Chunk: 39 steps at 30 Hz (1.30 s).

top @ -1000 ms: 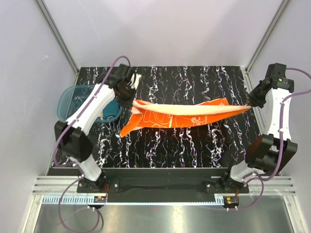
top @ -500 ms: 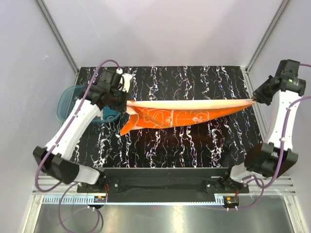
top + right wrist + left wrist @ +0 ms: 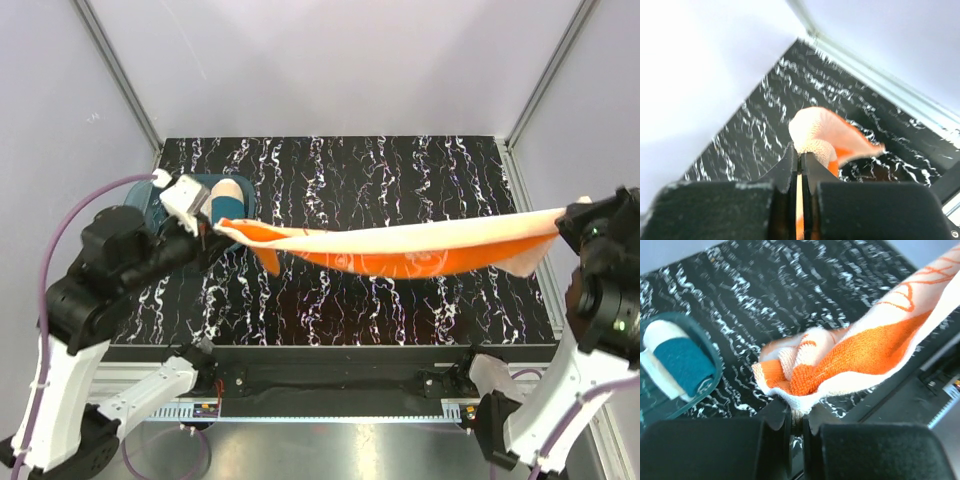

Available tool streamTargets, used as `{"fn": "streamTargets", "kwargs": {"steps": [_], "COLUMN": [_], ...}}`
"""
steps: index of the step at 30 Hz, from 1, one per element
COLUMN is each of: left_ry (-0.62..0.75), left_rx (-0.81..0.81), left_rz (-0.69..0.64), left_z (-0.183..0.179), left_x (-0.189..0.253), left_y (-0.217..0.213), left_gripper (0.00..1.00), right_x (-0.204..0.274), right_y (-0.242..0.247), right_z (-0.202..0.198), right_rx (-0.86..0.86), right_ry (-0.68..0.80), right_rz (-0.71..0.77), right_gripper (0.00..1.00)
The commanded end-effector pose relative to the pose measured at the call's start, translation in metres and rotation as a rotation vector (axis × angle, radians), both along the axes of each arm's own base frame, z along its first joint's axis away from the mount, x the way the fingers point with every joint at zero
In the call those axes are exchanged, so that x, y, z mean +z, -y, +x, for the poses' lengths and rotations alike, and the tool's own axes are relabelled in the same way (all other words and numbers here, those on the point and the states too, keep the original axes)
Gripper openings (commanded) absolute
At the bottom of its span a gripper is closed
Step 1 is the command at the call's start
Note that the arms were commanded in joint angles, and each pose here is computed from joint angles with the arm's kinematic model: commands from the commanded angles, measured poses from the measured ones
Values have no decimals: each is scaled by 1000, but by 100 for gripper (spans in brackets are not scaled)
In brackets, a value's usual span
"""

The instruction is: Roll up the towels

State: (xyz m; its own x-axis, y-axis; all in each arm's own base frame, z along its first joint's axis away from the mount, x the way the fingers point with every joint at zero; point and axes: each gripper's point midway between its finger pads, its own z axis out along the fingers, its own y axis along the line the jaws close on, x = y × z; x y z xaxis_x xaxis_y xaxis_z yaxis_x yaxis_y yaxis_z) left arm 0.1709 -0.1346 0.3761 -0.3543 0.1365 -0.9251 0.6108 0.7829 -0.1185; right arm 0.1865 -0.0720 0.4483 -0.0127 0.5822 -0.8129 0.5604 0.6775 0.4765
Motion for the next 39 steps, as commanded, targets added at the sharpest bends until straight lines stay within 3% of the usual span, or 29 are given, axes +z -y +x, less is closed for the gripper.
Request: {"fn": "streamTargets", "kwargs": {"steps": [1, 5, 8, 14, 21, 25, 26, 27, 30, 31, 32, 33, 34, 35, 36, 39], "left_ry": [41, 47, -65, -381, -682, -762, -728, -788, -800, -781, -776, -770, -768, -771, -749, -656], "left_rx": [-137, -183, -209, -141, -63, 37, 59, 84, 99, 134, 161, 209, 238, 287, 314, 399], "left_rz": [-50, -51, -14, 88, 239, 291, 283, 340, 388, 421, 427, 443, 453, 453, 439, 371], "left_z": [-21, -37, -26, 33, 121, 175, 198, 205, 236, 246, 259, 267, 271, 277, 282, 292], "left_x": [12, 15, -19, -114, -227, -253, -242, -265, -279, -281, -285, -285, -284, -283, -275, -241], "left_y": [14, 12, 24, 54, 80, 68, 66, 60, 55, 48, 43, 30, 27, 15, 10, -2], "left_gripper": [0, 0, 0, 0, 0, 0, 0, 0, 0, 4, 22, 74, 75, 94, 99, 99], "right_x": [4, 6, -3, -79, -216, -257, -264, -272, -290, -293, -311, -307, -310, -312, -313, -303], "right_y": [19, 30, 37, 49, 68, 85, 87, 94, 101, 102, 102, 102, 102, 102, 102, 97], "right_z": [-20, -25, 0, 84, 177, 221, 229, 244, 271, 279, 283, 293, 297, 301, 306, 314], "right_rx": [-148, -203, -176, -69, -30, -48, -59, -65, -68, -63, -64, -55, -51, -47, -44, -31], "right_ry": [0, -18, -76, -246, -419, -467, -476, -474, -483, -484, -521, -504, -504, -508, -508, -504], "right_rz": [-23, -57, -50, 75, 263, 307, 317, 312, 322, 321, 335, 334, 335, 334, 331, 295], "right_gripper": [0, 0, 0, 0, 0, 0, 0, 0, 0, 0, 6, 30, 30, 47, 67, 82]}}
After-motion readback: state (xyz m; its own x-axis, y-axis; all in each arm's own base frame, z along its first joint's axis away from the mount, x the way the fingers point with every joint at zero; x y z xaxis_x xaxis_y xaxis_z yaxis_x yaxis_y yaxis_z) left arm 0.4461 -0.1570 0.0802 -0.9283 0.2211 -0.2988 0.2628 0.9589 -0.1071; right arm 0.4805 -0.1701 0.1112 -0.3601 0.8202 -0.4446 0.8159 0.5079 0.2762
